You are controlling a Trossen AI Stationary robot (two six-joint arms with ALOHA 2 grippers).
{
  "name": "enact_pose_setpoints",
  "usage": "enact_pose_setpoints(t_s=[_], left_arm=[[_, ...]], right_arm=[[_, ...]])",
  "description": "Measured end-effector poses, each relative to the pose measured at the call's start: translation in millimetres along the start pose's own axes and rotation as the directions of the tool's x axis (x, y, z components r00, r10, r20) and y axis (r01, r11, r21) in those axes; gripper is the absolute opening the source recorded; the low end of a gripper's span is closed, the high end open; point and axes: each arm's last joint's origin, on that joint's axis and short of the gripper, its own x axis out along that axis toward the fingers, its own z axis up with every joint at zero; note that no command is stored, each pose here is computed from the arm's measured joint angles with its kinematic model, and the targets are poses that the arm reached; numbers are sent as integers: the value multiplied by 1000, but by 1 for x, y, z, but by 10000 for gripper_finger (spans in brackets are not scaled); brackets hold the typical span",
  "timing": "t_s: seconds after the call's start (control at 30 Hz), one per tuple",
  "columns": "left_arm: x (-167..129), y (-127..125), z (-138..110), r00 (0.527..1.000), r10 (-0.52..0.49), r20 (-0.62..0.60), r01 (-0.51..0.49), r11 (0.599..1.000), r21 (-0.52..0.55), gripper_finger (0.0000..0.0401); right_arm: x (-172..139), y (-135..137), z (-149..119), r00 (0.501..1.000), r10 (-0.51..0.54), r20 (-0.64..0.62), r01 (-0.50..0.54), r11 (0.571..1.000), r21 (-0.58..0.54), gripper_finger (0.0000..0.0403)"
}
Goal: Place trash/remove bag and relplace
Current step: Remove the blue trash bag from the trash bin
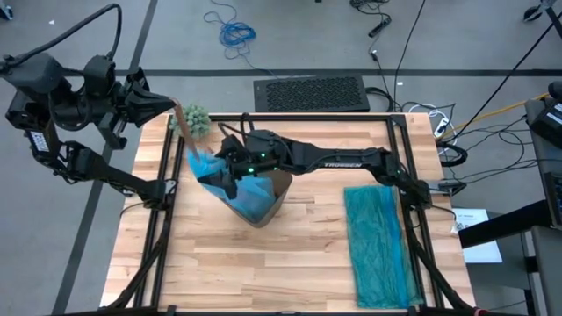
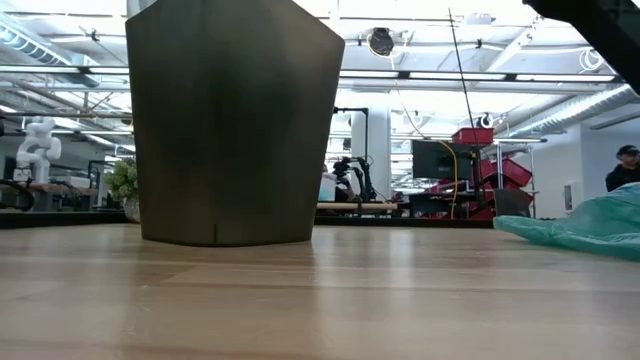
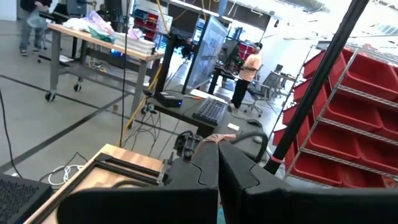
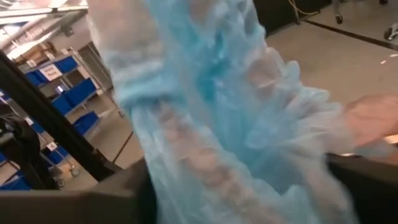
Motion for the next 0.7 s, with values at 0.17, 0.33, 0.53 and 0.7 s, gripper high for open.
enact_pose_setpoints(t_s=[0.17, 0.33, 0.53, 0.7], left_arm=[[7, 0, 0, 1000, 2, -3, -2, 1000, 3, 0], [10, -1, 3, 1000, -6, 27, 5, 1000, 18, 5], [10, -5, 16, 986, -44, 162, 31, 996, 83, 64], [7, -8, 27, 956, -70, 284, 31, 990, 140, 129]], right_arm=[[0, -2, 0, 1000, -4, -1, 4, 999, -45, 41], [-8, 6, 17, 999, 6, 35, -2, 994, -107, 3], [-32, 26, 46, 991, 44, 124, -24, 986, -164, 1], [-55, 42, 70, 976, 33, 215, 20, 970, -241, 0]])
